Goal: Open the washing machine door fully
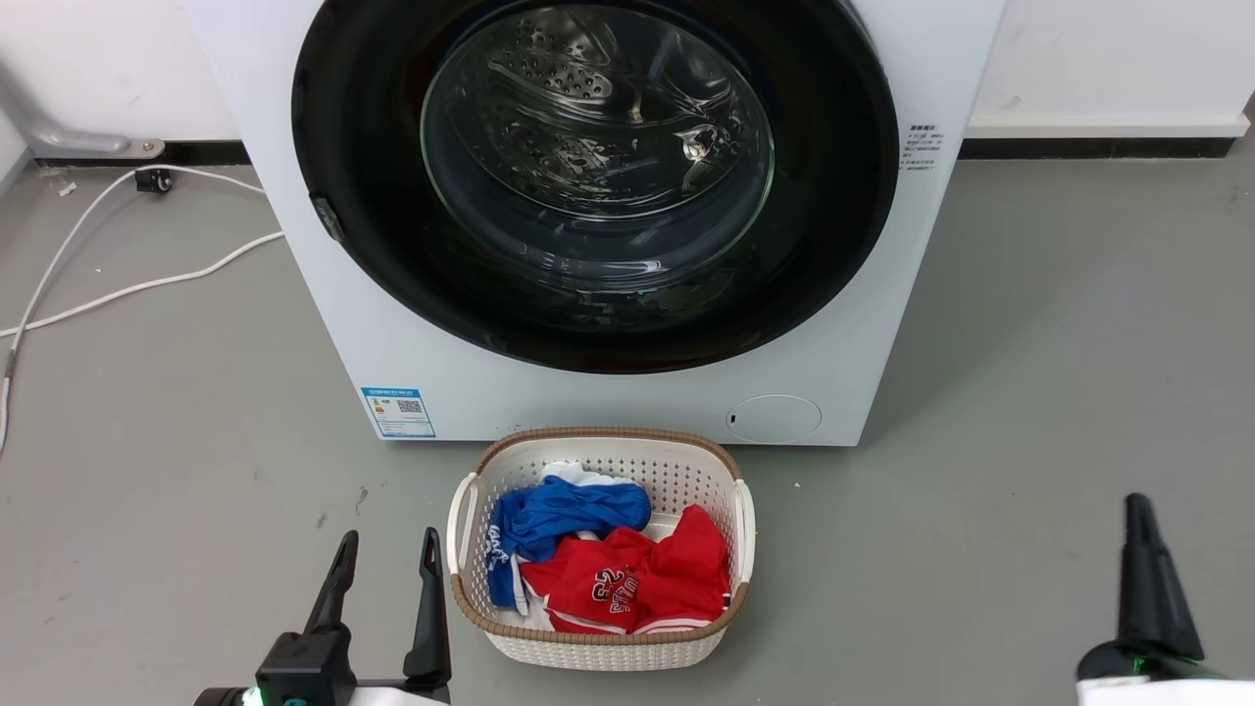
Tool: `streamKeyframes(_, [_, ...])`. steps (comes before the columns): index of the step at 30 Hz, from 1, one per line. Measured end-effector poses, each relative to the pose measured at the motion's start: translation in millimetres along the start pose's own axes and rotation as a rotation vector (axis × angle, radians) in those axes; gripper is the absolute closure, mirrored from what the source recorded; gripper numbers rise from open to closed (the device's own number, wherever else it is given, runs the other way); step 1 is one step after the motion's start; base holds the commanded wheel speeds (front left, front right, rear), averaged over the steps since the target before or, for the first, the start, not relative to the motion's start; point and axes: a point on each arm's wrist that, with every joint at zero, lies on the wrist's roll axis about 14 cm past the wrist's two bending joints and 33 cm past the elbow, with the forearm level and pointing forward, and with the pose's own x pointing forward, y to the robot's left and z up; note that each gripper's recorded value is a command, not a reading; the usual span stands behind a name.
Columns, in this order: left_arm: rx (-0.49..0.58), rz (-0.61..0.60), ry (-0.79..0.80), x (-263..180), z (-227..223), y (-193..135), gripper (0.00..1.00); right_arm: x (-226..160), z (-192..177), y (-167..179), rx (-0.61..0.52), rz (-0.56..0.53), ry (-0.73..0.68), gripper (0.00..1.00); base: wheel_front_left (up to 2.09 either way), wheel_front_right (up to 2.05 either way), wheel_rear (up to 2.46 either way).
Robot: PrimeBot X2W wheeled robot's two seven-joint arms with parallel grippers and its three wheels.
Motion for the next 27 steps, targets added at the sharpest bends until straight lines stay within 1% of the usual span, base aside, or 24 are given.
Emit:
streamKeyframes(3, [0.0,0.0,0.002,0.1,-0.5,-0.1,0.0,2.2,4.5,-11.4,0.218,-0.066,-0.036,1.0,0.0,0.0,0.0])
streamKeyframes(6, [-0.002,0.0,0.003,0.0,-0.9,0.0,0.0,0.2,-3.2,-15.4,0.432,-0.116,-0.036,1.0,0.0,0.0,0.0])
streamKeyframes(12, [-0.005,0.004,0.007,0.1,-2.1,1.4,0.0,-1.1,-5.6,-3.9,0.758,-0.135,-0.05,1.0,0.0,0.0,0.0])
streamKeyframes(15, [-0.004,0.006,0.008,0.4,-2.6,2.1,0.0,-2.0,-9.2,4.3,0.894,-0.123,-0.006,1.0,0.0,0.0,0.0])
streamKeyframes(19, [-0.003,0.01,0.01,0.3,-3.2,3.3,0.0,-5.5,-11.9,4.7,1.008,-0.106,0.068,1.0,0.0,0.0,0.0])
streamKeyframes(24, [-0.002,0.023,0.009,-0.9,-2.7,7.1,0.0,-3.7,-13.6,4.7,1.041,-0.086,0.117,1.0,0.0,0.0,0.0])
streamKeyframes(27, [-0.001,0.032,0.009,-2.6,-2.4,9.8,0.0,1.0,-14.0,3.8,1.037,-0.073,0.138,1.0,0.0,0.0,0.0])
